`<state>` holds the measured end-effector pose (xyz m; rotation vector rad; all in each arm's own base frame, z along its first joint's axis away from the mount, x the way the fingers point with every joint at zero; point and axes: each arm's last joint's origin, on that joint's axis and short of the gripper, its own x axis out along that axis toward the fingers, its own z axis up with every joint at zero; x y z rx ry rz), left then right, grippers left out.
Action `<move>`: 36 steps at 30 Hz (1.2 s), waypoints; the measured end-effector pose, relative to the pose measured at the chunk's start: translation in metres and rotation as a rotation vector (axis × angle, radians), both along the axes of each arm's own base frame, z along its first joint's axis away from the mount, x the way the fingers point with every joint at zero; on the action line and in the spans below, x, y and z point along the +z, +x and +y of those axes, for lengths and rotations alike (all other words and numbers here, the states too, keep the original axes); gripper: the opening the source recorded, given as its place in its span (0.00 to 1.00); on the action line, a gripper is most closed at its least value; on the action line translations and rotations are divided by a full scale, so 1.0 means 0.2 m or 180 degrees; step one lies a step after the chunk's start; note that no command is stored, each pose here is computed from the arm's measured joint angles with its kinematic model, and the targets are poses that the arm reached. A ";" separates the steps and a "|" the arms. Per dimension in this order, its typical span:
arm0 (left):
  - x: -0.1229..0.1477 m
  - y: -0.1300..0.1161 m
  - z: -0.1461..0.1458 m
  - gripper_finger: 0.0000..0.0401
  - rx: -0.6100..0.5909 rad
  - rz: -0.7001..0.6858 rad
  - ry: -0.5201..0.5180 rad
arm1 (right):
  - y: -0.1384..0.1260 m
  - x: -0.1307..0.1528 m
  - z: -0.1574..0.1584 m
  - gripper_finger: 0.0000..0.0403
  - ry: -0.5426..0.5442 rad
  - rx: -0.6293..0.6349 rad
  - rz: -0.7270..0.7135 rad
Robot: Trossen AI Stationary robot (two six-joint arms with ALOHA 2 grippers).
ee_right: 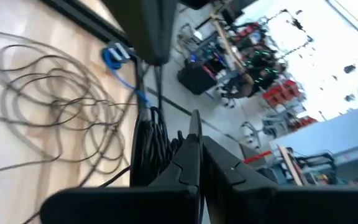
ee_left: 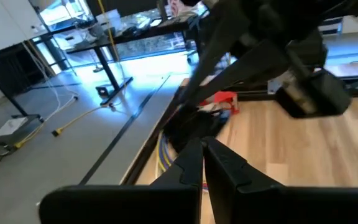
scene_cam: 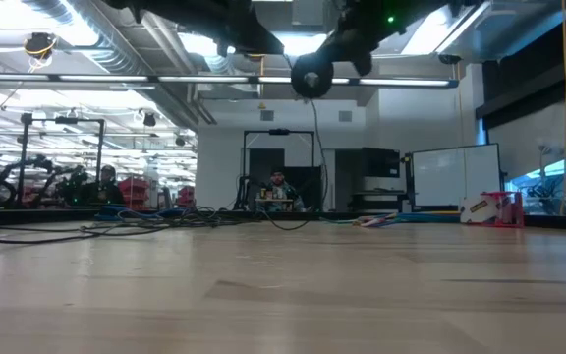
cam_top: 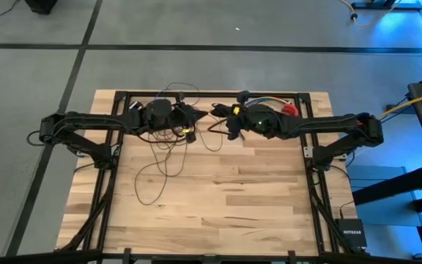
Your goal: Coiling cords
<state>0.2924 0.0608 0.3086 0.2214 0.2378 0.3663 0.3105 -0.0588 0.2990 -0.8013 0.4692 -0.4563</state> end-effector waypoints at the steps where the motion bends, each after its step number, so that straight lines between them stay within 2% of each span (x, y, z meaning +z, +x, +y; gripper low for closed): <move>1: 0.00 0.00 -0.01 0.00 -0.0027 -0.0015 -0.0009 | 0.01 0.00 0.00 0.01 -0.0019 -0.0042 -0.0056; 7: 0.02 0.01 -0.02 0.01 -0.0111 -0.0191 -0.0009 | 0.05 0.02 -0.01 0.01 -0.0056 0.0034 -0.0428; 16: 0.00 0.11 -0.02 0.02 -0.0193 -0.0549 0.0020 | 0.06 0.02 0.00 0.01 0.0052 0.0219 -0.0555; 26: -0.05 0.16 -0.03 0.04 -0.0309 -0.0446 0.0278 | 0.07 0.04 -0.01 0.01 0.0035 0.0238 -0.0724; 29: -0.06 0.16 -0.03 0.09 -0.0322 -0.0400 0.0306 | 0.07 0.05 -0.01 0.01 0.0079 0.0233 -0.0793; 36: -0.06 0.16 -0.04 0.29 -0.0345 -0.0346 0.0374 | 0.07 0.07 -0.01 0.01 0.0050 0.0196 -0.0956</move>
